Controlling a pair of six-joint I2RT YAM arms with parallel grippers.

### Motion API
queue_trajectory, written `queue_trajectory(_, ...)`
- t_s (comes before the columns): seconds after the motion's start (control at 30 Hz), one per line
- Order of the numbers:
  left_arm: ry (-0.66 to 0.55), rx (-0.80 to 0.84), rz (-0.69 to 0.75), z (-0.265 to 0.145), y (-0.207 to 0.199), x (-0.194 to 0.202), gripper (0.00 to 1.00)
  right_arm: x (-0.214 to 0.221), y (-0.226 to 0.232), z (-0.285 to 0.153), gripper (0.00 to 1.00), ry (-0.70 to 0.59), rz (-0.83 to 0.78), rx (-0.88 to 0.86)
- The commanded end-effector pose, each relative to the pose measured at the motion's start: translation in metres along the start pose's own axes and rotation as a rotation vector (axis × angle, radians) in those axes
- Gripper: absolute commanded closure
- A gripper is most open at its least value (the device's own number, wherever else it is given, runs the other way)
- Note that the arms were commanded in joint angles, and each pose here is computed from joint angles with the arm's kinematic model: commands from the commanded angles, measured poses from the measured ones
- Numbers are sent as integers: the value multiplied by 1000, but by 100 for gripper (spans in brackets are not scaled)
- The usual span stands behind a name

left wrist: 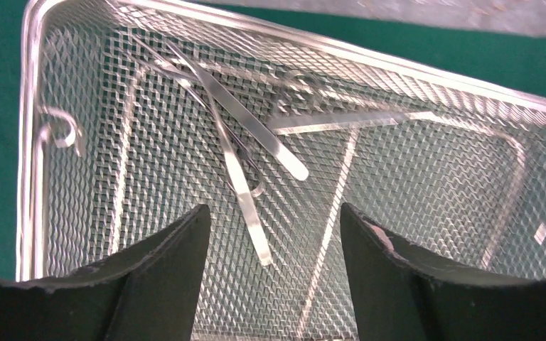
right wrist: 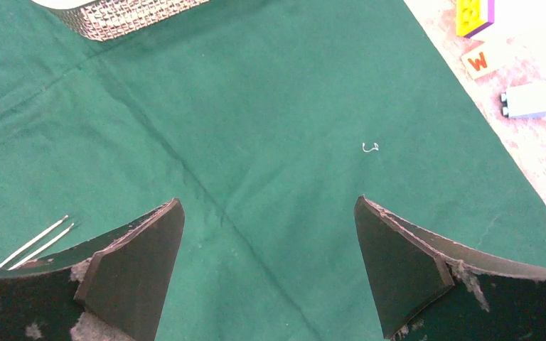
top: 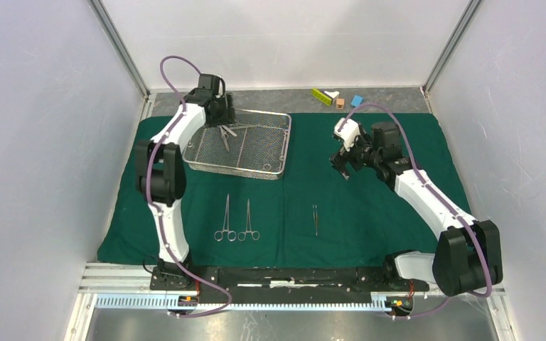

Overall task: Open and lay out the surgical kit
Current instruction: Pick up the medical item from the container.

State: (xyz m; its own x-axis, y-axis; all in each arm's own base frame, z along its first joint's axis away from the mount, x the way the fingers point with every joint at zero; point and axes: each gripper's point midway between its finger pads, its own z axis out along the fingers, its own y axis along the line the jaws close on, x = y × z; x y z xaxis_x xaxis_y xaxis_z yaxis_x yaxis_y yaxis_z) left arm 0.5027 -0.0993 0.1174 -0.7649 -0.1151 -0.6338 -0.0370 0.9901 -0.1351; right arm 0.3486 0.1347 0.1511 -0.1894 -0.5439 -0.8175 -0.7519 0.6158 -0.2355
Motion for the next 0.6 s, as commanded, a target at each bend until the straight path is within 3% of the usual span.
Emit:
queue_trajectory(0.0, 48, -28, -13, 31, 21, -12, 28, 0, -4, -3, 3, -14, -32, 38)
queue_trajectory(0.27, 116, -48, -39, 77, 30, -7, 41, 10, -1, 0, 3, 11, -35, 28)
queue_trajectory(0.57, 160, -22, -62, 89, 31, 9, 64, 16, 2, 3, 3, 30, -26, 14)
